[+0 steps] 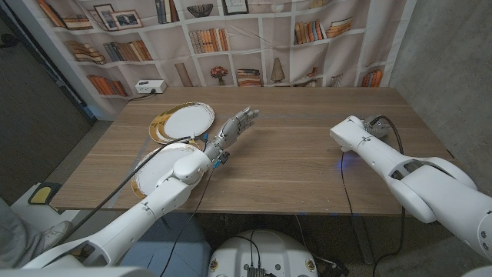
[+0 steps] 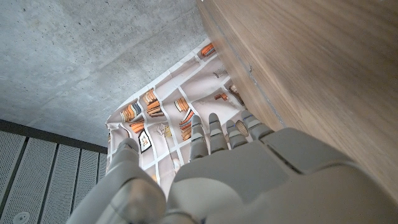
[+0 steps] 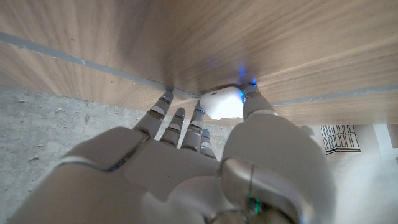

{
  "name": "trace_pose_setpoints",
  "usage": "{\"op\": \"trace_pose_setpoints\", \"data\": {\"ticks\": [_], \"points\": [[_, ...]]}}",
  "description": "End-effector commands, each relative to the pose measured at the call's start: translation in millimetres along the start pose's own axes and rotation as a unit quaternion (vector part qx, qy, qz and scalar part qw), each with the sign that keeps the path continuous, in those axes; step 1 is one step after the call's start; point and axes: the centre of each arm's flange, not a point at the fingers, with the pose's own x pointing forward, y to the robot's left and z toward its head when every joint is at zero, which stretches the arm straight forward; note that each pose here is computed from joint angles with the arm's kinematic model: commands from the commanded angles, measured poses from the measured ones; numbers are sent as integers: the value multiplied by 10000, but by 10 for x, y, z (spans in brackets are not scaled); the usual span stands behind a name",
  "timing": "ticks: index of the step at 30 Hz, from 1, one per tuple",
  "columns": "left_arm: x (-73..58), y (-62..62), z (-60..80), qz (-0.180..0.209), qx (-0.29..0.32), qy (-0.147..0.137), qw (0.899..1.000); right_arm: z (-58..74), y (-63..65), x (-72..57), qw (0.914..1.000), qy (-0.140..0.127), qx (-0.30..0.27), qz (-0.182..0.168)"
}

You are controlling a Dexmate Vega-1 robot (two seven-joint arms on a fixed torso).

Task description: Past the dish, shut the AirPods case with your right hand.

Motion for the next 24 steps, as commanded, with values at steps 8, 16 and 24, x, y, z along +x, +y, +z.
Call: {"op": "trace_pose_setpoints", "data": {"ticks": [8,16,24], "points": [[-15,-18,56,-29,-8,-115,9999,19,-156,-125,9992,-139,333,-139],[-15,-22,69,-13,-11,-202,9998,4,-214,-179,9990,-208,385,-135],[-24,-21,35,-25,-50,-249,9997,-16,-215,-285,9981,-340,492,-154]]}}
